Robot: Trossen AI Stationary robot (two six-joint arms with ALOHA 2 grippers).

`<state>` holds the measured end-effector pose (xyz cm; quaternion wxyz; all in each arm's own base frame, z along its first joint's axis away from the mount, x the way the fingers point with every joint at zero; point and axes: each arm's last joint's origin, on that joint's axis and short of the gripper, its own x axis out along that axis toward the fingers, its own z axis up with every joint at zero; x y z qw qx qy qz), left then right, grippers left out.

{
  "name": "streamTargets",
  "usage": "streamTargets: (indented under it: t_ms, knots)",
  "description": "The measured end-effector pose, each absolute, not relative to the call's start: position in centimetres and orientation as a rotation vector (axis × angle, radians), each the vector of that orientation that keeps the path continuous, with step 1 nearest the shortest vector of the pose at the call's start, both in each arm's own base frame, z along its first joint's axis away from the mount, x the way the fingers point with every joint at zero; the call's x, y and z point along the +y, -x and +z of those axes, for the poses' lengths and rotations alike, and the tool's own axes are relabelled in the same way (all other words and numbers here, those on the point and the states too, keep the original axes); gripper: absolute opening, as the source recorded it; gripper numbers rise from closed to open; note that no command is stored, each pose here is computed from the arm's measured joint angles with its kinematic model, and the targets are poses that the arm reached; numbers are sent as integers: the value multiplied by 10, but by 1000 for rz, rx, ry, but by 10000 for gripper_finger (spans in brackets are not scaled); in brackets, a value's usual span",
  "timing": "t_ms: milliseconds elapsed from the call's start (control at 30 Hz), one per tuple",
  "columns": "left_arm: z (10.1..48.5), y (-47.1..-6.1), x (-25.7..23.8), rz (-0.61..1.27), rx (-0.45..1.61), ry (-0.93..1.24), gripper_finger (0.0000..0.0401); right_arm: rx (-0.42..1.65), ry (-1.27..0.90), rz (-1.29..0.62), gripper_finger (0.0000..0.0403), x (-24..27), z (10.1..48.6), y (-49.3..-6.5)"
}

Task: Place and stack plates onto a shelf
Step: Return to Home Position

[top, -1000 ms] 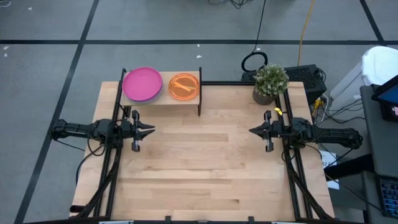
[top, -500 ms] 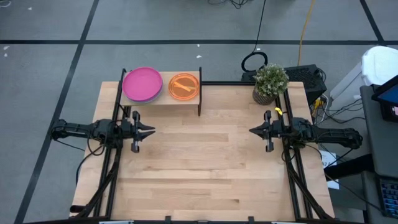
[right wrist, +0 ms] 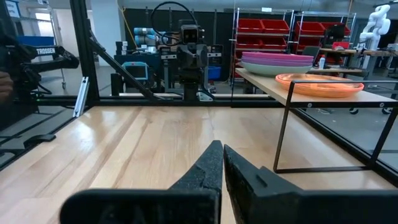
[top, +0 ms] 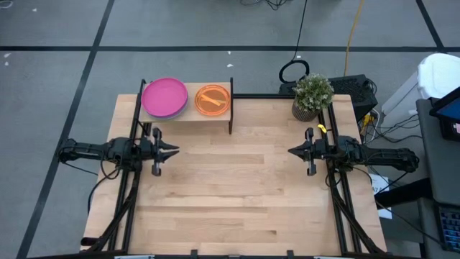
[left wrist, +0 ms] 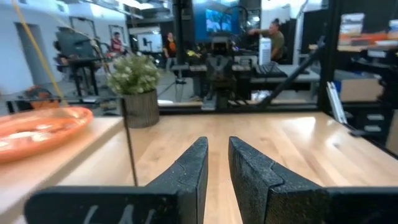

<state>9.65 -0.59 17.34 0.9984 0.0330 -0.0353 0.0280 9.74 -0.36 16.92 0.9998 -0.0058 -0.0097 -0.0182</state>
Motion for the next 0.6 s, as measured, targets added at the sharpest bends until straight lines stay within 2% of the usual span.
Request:
streamTargets:
  t_ms: [600]
  knots:
    - [171, -97, -8, 1, -46, -42, 69, -18, 12, -36, 0, -4, 169, -97]
